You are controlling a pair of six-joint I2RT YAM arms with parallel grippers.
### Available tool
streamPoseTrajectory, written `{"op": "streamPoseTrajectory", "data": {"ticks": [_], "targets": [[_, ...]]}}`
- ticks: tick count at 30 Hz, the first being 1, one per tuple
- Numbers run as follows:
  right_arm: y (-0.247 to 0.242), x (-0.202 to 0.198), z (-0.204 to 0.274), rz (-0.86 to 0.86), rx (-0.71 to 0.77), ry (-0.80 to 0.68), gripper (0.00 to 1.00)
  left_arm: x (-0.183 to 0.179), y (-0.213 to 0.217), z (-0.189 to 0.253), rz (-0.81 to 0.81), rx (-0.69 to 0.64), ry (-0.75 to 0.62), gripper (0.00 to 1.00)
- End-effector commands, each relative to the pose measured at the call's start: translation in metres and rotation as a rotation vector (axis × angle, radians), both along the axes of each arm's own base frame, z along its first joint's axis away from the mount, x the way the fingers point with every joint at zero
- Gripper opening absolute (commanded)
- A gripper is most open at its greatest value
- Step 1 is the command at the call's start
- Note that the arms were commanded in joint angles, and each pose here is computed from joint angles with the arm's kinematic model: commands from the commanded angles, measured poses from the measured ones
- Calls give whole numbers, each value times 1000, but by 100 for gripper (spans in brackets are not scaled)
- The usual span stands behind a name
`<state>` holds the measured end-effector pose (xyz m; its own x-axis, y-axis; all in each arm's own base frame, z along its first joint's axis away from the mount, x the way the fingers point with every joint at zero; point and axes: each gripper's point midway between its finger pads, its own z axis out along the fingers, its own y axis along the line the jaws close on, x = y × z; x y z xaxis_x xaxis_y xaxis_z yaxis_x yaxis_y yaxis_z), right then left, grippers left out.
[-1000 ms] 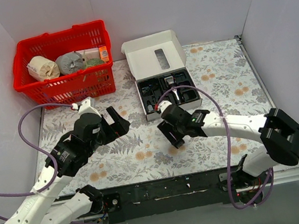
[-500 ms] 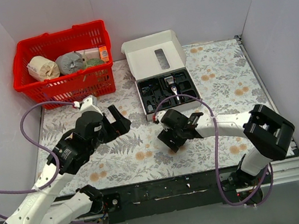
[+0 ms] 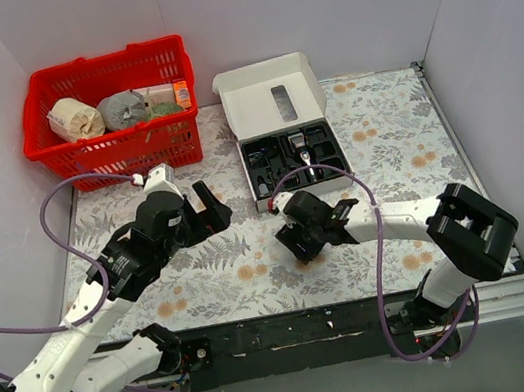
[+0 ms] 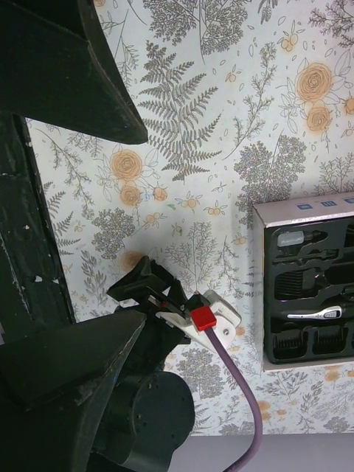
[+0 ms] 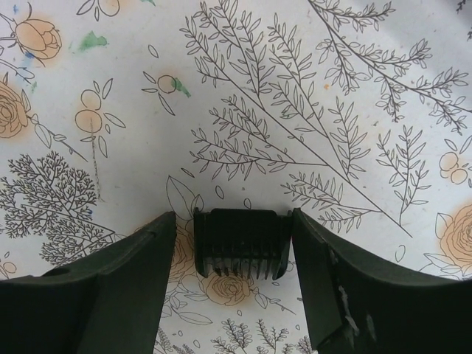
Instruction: Sort the hair-cutting tools
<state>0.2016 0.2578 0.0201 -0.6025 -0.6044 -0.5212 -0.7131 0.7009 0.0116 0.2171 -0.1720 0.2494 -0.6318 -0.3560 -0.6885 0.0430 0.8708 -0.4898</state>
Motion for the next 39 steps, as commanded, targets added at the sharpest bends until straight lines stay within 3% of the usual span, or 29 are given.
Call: {"op": "streamPoseTrajectory", "data": {"ticks": [1, 8, 11, 16, 22, 32, 39], "targets": [[-33, -9, -18, -42, -110, 16, 69, 2, -5, 7, -18, -10, -21, 98], [-45, -12, -16, -74, -126, 6, 63, 6, -13, -4, -34, -9, 1, 98], [-45, -13, -16, -79, -125, 6, 55, 9, -16, -10, -35, -4, 2, 98], [-43, -14, -17, -75, -117, 17, 30, 13, -22, -18, -41, 4, 19, 98], [-45, -14, -1, -118, -74, -10, 29, 28, -35, -13, -49, 4, 4, 98], [-57, -12, 86, -271, 146, -147, 29, 72, -81, -4, -83, -31, -45, 98], [-65, -15, 116, -303, 231, -196, 29, 110, -123, -5, -131, -75, -111, 98]]}}
